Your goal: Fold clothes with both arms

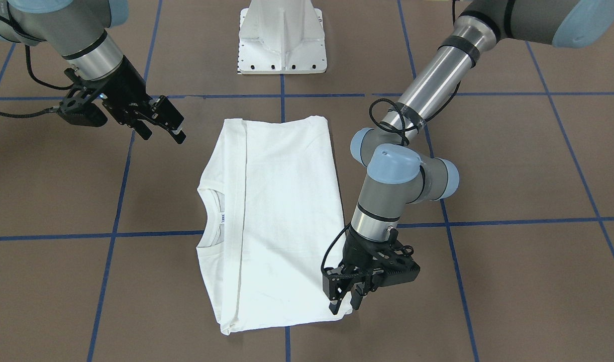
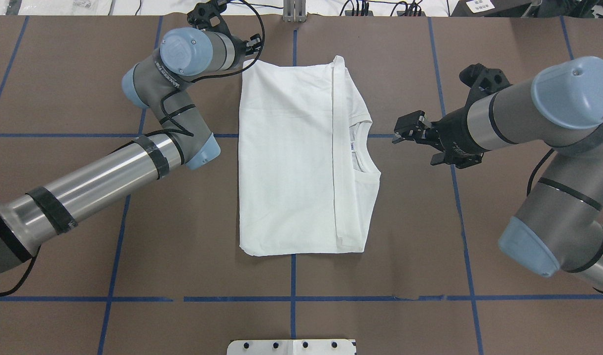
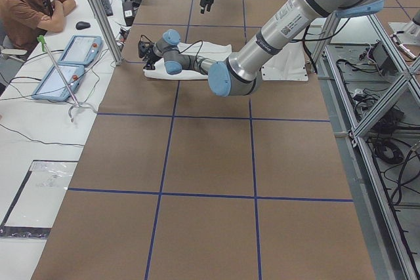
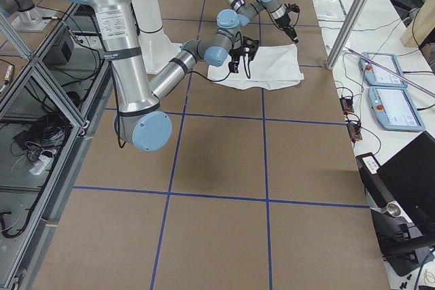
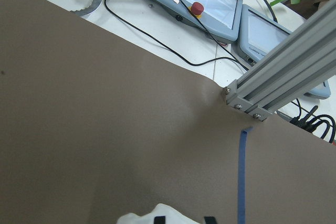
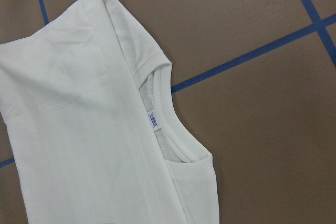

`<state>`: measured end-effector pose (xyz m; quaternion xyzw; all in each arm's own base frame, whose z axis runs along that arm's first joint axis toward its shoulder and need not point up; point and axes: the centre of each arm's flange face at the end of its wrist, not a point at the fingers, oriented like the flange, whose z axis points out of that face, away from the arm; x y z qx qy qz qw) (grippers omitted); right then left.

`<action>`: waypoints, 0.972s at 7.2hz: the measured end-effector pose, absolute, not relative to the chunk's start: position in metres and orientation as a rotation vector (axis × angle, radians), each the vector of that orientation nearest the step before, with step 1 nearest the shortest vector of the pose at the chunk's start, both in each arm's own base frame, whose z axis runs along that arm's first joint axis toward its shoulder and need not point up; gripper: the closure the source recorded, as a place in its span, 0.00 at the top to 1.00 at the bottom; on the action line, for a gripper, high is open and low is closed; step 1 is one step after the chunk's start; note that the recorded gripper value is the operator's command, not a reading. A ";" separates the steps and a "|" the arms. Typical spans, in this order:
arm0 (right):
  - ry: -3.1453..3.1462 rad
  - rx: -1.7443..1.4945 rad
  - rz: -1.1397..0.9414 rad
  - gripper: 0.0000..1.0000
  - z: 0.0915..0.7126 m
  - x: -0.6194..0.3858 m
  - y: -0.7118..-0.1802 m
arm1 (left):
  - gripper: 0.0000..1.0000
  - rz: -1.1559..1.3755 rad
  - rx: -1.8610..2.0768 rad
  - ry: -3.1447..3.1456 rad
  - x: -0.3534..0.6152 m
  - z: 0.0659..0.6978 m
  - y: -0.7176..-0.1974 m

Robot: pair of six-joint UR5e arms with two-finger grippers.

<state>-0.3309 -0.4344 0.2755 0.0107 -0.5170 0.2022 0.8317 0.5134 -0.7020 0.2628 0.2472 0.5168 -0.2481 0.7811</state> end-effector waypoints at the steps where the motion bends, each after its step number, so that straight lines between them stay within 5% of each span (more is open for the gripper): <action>1: -1.096 0.037 0.408 1.00 0.270 -0.335 -0.435 | 1.00 -0.476 0.533 1.110 0.488 0.266 -0.715; 7: -0.908 0.140 0.224 1.00 0.252 -0.401 -0.423 | 1.00 -0.212 0.349 1.056 0.370 0.326 -0.614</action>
